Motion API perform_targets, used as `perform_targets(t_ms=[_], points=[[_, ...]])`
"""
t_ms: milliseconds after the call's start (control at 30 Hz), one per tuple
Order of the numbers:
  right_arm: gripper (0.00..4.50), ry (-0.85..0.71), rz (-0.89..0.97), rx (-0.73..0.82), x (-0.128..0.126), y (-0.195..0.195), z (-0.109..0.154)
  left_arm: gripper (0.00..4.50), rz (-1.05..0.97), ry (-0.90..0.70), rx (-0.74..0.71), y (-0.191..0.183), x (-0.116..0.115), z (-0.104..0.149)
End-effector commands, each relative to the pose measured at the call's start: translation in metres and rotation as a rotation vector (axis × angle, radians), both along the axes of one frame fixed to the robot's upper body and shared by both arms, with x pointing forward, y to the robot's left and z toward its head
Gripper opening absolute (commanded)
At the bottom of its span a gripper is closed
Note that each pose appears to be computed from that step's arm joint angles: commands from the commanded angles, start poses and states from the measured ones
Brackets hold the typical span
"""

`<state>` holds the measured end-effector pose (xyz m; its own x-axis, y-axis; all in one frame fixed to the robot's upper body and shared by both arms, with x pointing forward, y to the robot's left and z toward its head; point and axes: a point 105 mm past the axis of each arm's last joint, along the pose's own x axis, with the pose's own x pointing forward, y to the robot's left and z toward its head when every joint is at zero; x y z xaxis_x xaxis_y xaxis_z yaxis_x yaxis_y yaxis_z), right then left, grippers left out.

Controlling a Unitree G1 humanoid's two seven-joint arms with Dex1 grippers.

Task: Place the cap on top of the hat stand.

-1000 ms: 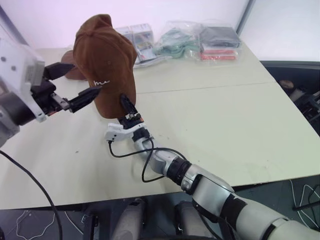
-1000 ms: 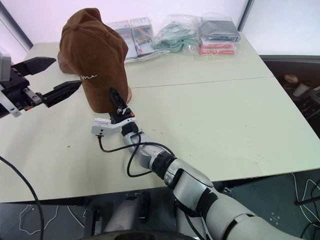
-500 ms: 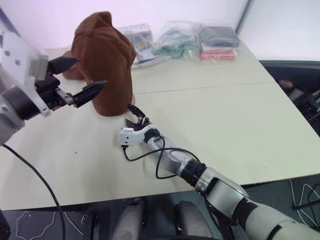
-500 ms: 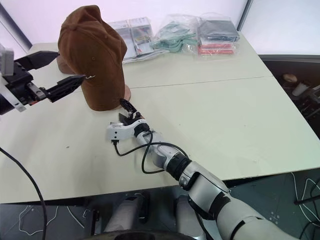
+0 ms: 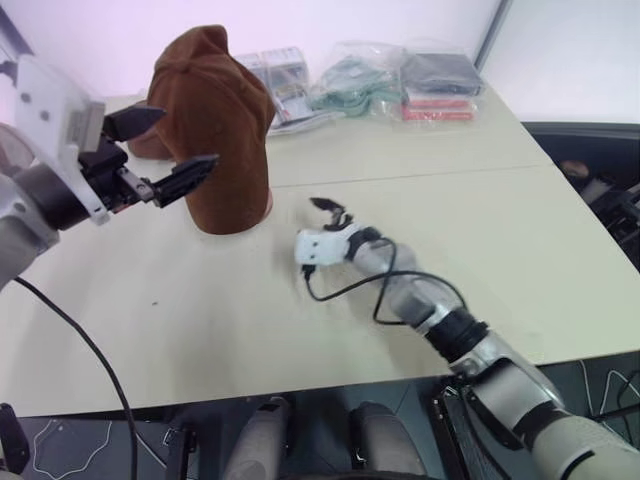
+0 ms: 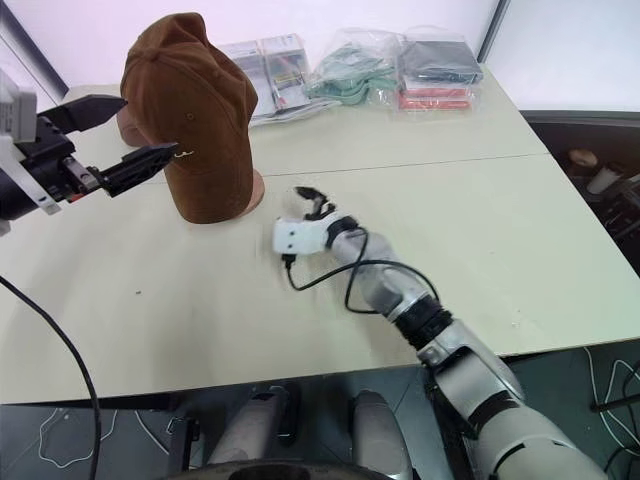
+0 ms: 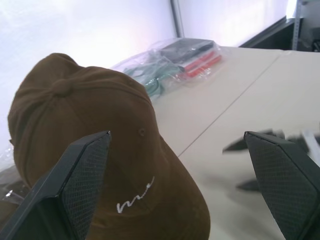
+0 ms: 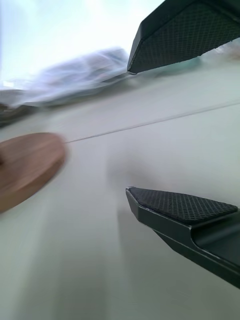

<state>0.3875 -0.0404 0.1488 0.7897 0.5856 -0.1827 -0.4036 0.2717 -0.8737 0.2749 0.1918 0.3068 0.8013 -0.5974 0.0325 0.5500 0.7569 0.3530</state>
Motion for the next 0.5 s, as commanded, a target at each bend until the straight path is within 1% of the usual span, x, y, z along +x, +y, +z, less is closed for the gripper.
perform_targets(t_ms=[33, 133, 200, 300, 400, 433, 500], points=[[3.65, 0.108, 0.080, 0.222, -0.008, -0.017, 0.060, 4.50, -0.016, -0.010, 0.012, 0.003, -0.007, 0.005], [3.65, 0.198, 0.154, 0.345, -0.019, -0.031, 0.089, 4.50, -0.017, -0.003, 0.015, 0.008, -0.009, 0.005], [3.65, 0.300, 0.204, 0.380, -0.029, -0.050, 0.109, 4.50, 0.004, -0.003, 0.022, 0.017, -0.011, 0.007], [3.65, 0.387, 0.295, 0.395, -0.044, -0.060, 0.125, 4.50, 0.020, -0.003, 0.032, 0.026, -0.014, 0.008], [3.65, 0.494, 0.370, 0.486, -0.057, -0.075, 0.151, 4.50, 0.051, 0.001, 0.055, 0.039, -0.019, 0.009], [3.65, 0.527, 0.392, 0.501, -0.062, -0.078, 0.156, 4.50, 0.054, 0.003, 0.060, 0.042, -0.020, 0.009], [3.65, 0.556, 0.460, 0.543, -0.073, -0.082, 0.171, 4.50, 0.066, 0.002, 0.065, 0.048, -0.021, 0.011]])
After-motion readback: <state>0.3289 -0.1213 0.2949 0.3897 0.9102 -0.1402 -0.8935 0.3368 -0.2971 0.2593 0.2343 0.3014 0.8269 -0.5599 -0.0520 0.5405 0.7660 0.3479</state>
